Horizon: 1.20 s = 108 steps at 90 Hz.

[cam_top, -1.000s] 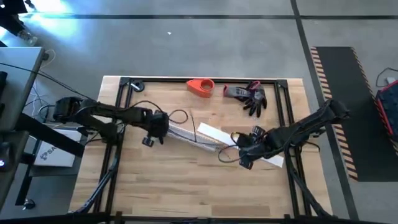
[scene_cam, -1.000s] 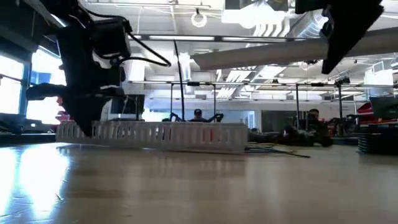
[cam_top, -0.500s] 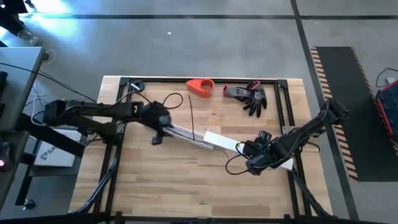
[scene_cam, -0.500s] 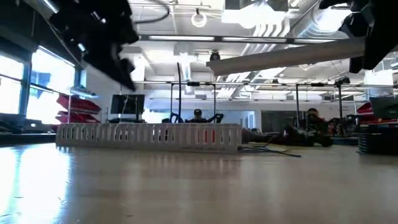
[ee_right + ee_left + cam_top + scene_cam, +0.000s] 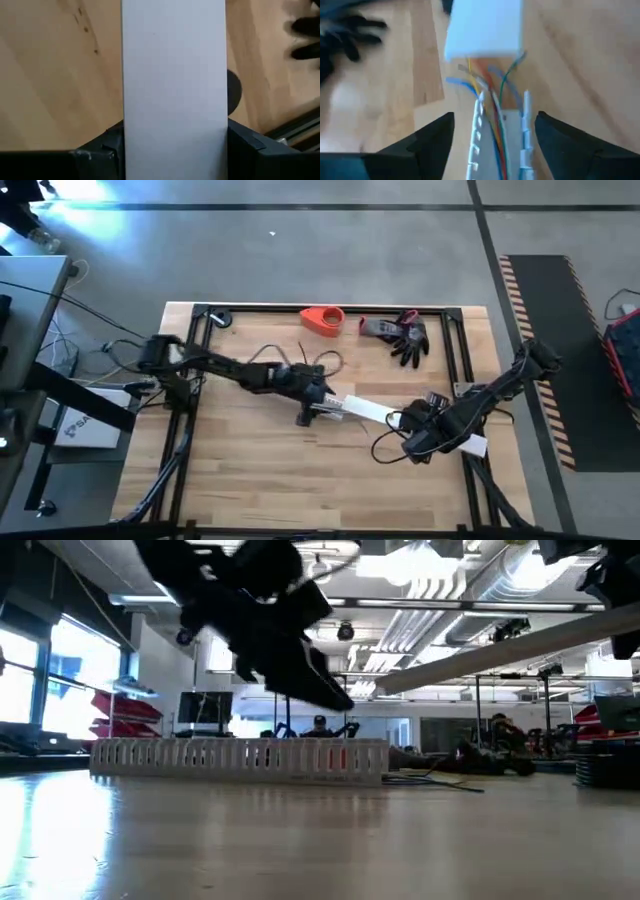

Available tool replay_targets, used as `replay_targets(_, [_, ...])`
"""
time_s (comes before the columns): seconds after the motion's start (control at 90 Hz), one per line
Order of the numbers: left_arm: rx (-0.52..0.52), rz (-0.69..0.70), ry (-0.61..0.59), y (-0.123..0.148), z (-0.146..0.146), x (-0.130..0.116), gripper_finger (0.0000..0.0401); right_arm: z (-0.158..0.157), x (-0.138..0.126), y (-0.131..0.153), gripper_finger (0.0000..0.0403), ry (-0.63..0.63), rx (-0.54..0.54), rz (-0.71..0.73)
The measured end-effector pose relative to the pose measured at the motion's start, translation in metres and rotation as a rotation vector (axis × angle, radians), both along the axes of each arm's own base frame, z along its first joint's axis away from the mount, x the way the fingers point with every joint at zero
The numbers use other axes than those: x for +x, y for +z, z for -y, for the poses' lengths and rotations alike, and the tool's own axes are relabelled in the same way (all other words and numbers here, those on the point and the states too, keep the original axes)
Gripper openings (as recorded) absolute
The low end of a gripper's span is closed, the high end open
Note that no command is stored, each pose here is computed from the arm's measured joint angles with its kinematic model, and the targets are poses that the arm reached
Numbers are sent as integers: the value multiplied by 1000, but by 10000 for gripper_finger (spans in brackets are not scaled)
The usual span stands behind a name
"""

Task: Ziptie cables
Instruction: Close the white cable duct

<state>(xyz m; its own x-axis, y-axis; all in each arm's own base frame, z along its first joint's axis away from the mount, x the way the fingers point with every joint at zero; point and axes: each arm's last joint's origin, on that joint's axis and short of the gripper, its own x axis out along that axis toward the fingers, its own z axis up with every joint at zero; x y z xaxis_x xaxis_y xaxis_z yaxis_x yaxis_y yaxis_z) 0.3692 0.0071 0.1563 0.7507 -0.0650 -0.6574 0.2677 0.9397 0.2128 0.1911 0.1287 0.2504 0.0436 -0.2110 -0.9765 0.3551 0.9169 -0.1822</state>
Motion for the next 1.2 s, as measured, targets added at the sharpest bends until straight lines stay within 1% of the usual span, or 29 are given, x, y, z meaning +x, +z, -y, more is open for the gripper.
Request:
replay_targets(0.044, [15,-39,-22,-4,-1,6,287,-1,-1,0,192,-1,0,2])
replay_targets(0.133, [37,-66,-38,-4,-4,15,303,-4,-3,0,192,-6,2,7])
replay_targets(0.256, [-1,-130,-66,-14,-7,18,310,-6,-4,0,192,-7,5,12])
replay_targets(0.344, [-38,-137,-107,-16,-6,17,311,-7,-3,0,192,-4,12,21])
replay_targets(0.444, [-42,-148,-108,-16,-5,17,308,-8,-3,0,192,-3,17,27])
replay_targets(0.533, [-46,-163,-111,-19,-2,15,292,-8,-2,0,192,5,18,34])
replay_targets(0.667, [-65,-165,-110,-20,6,14,240,-12,3,-4,192,7,20,51])
replay_targets(0.767, [-82,-170,-108,-23,11,12,196,-18,7,-15,192,19,1,21])
replay_targets(0.867, [-93,-183,-103,-25,14,9,168,-27,11,-28,192,28,-24,-16])
replay_targets(1.0, [-95,-199,-107,-25,16,8,160,-40,13,-42,192,35,-29,-35])
replay_targets(1.1, [-96,-204,-108,-26,16,8,164,-47,11,-47,192,49,-46,-30])
replay_targets(1.2, [-98,-228,-108,-27,16,6,171,-49,3,-52,192,47,-62,-21])
